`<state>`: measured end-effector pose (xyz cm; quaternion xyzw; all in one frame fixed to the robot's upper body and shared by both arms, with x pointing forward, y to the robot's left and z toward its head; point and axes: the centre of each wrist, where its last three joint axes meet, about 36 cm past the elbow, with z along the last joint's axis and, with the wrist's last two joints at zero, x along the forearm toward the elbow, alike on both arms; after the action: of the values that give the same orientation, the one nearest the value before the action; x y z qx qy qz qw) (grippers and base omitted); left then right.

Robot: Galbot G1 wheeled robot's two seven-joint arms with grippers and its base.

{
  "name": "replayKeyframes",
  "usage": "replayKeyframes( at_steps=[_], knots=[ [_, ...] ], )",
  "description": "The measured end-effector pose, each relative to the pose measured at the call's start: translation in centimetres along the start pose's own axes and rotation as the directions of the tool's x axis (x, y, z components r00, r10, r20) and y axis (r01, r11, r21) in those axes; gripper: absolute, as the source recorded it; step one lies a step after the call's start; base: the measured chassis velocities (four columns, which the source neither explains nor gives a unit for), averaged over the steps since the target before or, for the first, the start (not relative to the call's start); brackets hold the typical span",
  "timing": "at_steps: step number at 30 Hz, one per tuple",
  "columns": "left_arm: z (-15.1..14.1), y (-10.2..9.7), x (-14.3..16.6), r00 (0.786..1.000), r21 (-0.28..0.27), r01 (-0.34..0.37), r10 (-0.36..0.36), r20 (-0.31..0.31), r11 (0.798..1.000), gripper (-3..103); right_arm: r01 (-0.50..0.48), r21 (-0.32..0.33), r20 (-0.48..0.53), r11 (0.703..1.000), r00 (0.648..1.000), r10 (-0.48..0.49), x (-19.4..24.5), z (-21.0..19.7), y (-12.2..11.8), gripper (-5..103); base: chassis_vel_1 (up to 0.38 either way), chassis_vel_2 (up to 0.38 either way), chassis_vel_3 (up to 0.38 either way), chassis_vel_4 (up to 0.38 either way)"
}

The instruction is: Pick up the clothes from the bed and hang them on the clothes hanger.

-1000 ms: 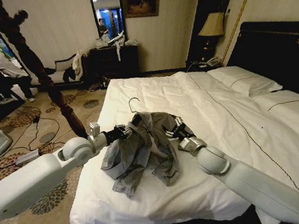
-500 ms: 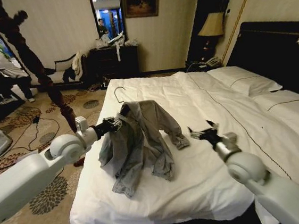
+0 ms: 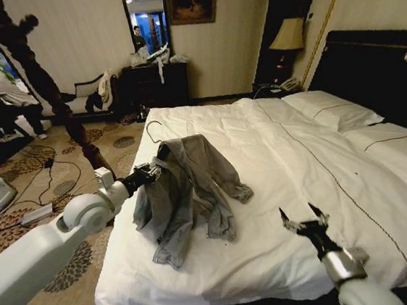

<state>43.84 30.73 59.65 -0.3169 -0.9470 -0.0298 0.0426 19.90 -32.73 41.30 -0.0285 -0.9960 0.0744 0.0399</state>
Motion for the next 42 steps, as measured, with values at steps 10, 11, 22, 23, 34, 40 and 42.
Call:
replayKeyframes(
  at_steps=[10,11,22,23,34,40,42],
  knots=[
    [-0.2,-0.4,-0.2,0.995,-0.010,0.100,-0.100,-0.011,0.995,16,-0.009,0.007,0.011,1.000,1.000,0.009,0.0,0.2,0.1,100,0.000,0.000,0.000,0.000],
    [-1.2,0.0,-0.3,0.992,-0.013,0.128,-0.129,-0.004,0.992,16,-0.008,0.007,0.010,1.000,1.000,0.008,-0.1,0.2,0.1,100,0.000,0.000,0.000,0.000],
    [-6.6,5.4,-2.6,0.946,0.052,0.323,-0.324,0.016,0.945,16,-0.007,0.005,0.008,1.000,1.000,0.007,-0.3,0.1,0.2,100,0.000,0.000,0.000,0.000],
    [-7.1,5.8,-2.9,0.940,0.055,0.338,-0.340,0.015,0.939,16,-0.007,0.005,0.008,1.000,1.000,0.007,-0.3,0.1,0.2,100,0.000,0.000,0.000,0.000],
    [-15.3,7.3,-6.6,0.917,0.096,0.400,-0.398,-0.038,0.912,16,-0.006,0.004,0.007,1.000,1.000,0.006,-0.3,0.1,0.2,100,0.000,0.000,0.000,0.000],
    [-20.0,7.6,-8.1,0.898,0.093,0.440,-0.436,-0.065,0.893,16,-0.006,0.003,0.007,1.000,1.000,0.006,-0.3,0.1,0.2,100,0.000,0.000,0.000,0.000],
    [-21.7,7.7,-8.6,0.889,0.107,0.456,-0.449,-0.089,0.883,16,-0.006,0.003,0.007,1.000,1.000,0.006,-0.3,0.1,0.2,100,0.000,0.000,0.000,0.000]
  ],
)
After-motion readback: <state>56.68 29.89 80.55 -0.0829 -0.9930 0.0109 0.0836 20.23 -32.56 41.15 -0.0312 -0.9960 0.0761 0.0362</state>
